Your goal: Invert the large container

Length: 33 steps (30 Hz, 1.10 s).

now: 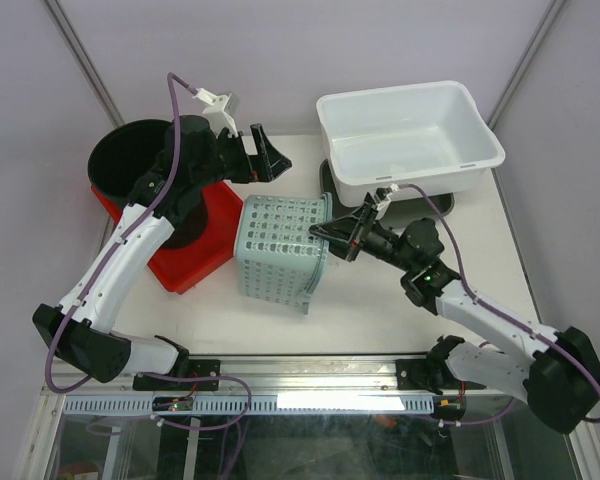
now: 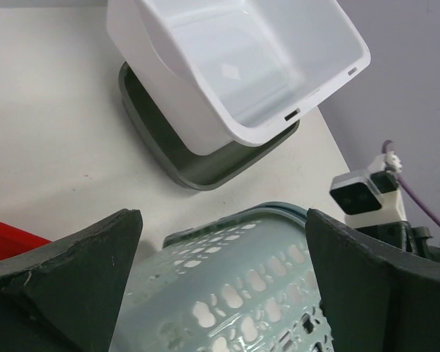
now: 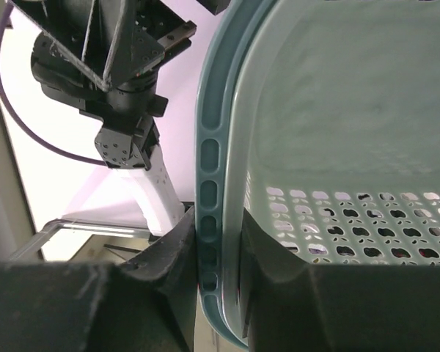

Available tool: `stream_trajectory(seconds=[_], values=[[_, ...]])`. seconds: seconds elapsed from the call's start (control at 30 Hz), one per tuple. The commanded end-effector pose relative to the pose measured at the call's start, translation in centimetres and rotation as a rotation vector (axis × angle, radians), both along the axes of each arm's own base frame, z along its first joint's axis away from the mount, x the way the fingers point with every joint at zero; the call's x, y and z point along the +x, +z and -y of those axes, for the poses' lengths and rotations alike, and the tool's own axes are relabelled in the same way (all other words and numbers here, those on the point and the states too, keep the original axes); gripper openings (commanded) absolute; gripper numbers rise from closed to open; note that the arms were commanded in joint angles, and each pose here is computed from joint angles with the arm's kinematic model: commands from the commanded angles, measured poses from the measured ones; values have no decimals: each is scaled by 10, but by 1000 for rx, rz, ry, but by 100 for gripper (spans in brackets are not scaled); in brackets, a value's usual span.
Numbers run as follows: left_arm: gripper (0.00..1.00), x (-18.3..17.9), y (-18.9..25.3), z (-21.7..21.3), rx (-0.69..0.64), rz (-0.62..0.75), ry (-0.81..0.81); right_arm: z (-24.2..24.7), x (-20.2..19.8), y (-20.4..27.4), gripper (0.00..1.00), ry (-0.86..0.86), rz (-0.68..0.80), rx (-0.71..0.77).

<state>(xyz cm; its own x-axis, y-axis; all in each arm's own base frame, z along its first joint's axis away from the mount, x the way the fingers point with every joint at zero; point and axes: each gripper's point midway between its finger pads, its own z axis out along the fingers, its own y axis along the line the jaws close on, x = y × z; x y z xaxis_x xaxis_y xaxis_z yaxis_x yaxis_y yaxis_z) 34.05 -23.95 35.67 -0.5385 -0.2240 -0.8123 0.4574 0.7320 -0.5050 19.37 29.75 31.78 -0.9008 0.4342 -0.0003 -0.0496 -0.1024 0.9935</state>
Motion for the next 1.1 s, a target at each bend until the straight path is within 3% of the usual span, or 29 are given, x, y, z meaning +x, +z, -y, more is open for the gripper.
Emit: stream_trajectory(seconds=[0.0, 0.17, 0.4, 0.53, 0.73, 0.77, 0.8, 1.07], values=[[99, -4, 24, -1, -44, 42, -5, -2, -6, 65, 0, 51, 143, 272], [99, -5, 29, -4, -42, 61, 7, -2, -1, 42, 0, 55, 100, 299], [99, -6, 26, -1, -41, 55, -12, 36, -8, -18, 0, -27, -11, 261], [99, -5, 19, 4, -37, 36, -41, 63, -8, -52, 0, -96, -63, 148], [99, 1, 3, 10, -31, -10, -51, 96, 12, -80, 0, -252, -295, -2], [99, 1, 1, 12, -34, -18, -58, 91, -7, -95, 20, -160, -72, -180], [99, 2, 0, 14, -37, -22, -65, 95, -9, -102, 25, -148, -81, -212], [99, 4, -12, 18, -29, -48, -84, 110, -8, -141, 35, -157, -167, -358]])
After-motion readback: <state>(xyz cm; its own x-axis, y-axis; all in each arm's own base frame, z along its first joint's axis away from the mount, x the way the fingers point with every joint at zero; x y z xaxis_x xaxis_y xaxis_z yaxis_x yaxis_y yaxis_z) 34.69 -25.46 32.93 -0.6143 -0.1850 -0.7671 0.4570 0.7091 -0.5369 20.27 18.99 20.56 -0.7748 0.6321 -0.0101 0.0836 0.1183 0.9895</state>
